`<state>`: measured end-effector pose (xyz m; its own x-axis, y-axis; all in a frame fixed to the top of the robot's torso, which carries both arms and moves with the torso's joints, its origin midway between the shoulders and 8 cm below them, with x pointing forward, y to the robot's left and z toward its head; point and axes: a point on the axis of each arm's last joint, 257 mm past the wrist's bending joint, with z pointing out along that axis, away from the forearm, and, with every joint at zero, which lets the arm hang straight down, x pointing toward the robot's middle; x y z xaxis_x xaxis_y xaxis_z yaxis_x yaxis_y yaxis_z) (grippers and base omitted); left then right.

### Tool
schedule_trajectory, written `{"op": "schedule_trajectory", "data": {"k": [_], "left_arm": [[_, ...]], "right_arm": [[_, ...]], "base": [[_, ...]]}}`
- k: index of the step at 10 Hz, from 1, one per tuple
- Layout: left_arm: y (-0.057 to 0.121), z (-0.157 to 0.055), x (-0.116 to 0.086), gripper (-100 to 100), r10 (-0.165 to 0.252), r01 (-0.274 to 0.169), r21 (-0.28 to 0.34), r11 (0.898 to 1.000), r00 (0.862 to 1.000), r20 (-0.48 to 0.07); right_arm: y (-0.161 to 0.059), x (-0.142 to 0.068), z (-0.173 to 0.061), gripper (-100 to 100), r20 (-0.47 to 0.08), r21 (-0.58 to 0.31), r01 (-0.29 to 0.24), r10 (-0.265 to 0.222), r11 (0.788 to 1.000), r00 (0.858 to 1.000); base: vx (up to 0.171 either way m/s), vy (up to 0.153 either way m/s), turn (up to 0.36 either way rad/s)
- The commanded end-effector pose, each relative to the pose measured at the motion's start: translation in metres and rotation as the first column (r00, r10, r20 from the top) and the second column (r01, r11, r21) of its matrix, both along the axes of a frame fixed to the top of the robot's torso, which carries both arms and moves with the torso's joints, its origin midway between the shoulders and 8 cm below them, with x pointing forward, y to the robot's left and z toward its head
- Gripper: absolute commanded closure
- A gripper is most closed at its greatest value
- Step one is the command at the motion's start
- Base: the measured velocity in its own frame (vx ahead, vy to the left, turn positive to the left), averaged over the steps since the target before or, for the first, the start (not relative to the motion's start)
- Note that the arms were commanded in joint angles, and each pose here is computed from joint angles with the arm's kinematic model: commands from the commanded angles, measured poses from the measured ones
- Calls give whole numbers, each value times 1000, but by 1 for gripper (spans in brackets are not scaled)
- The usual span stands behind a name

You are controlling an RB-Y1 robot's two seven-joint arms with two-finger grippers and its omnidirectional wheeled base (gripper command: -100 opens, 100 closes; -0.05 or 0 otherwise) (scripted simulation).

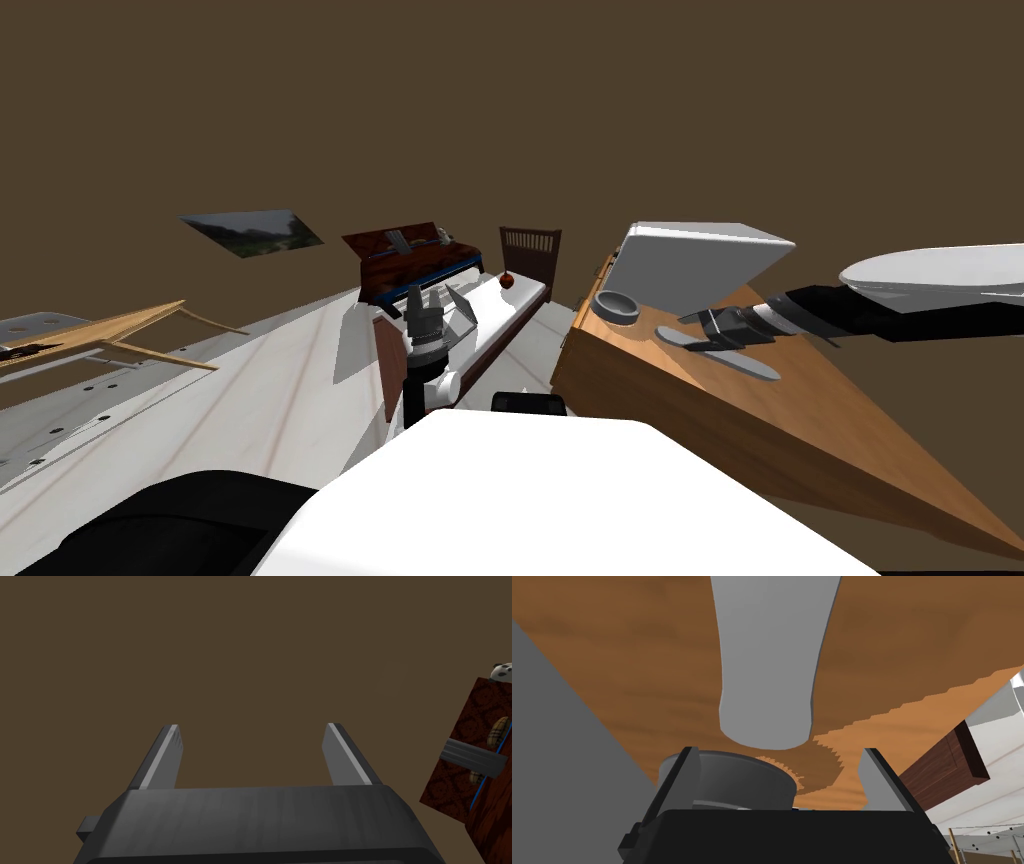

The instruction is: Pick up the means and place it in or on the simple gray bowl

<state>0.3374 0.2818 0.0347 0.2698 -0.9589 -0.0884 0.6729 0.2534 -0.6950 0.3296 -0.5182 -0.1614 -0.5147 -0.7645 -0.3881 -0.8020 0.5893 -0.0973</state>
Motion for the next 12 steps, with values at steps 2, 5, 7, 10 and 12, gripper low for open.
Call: {"op": "schedule_trajectory", "data": {"k": [2,5,7,10,12], "left_arm": [[0,0,0,0,0,0,0,1000,1000,0],[0,0,0,0,0,0,0,1000,1000,0],[0,0,0,0,0,0,0,1000,1000,0],[0,0,0,0,0,0,0,1000,1000,0],[0,0,0,0,0,0,0,1000,1000,0]], "right_arm": [[-6,-6,-4,-100,-18,-23,4,-4,1000,1000],[-20,-16,-10,-100,-57,-81,-13,8,997,998],[-26,-23,-13,-100,-80,-97,-12,4,995,997],[-28,-24,-14,0,-86,-99,-11,3,995,996],[-38,-39,-33,-100,-85,-100,9,-18,995,996]], "base": [[1,4,0],[1,-4,12],[-5,-42,23],[-6,-12,20],[19,24,80]]}}
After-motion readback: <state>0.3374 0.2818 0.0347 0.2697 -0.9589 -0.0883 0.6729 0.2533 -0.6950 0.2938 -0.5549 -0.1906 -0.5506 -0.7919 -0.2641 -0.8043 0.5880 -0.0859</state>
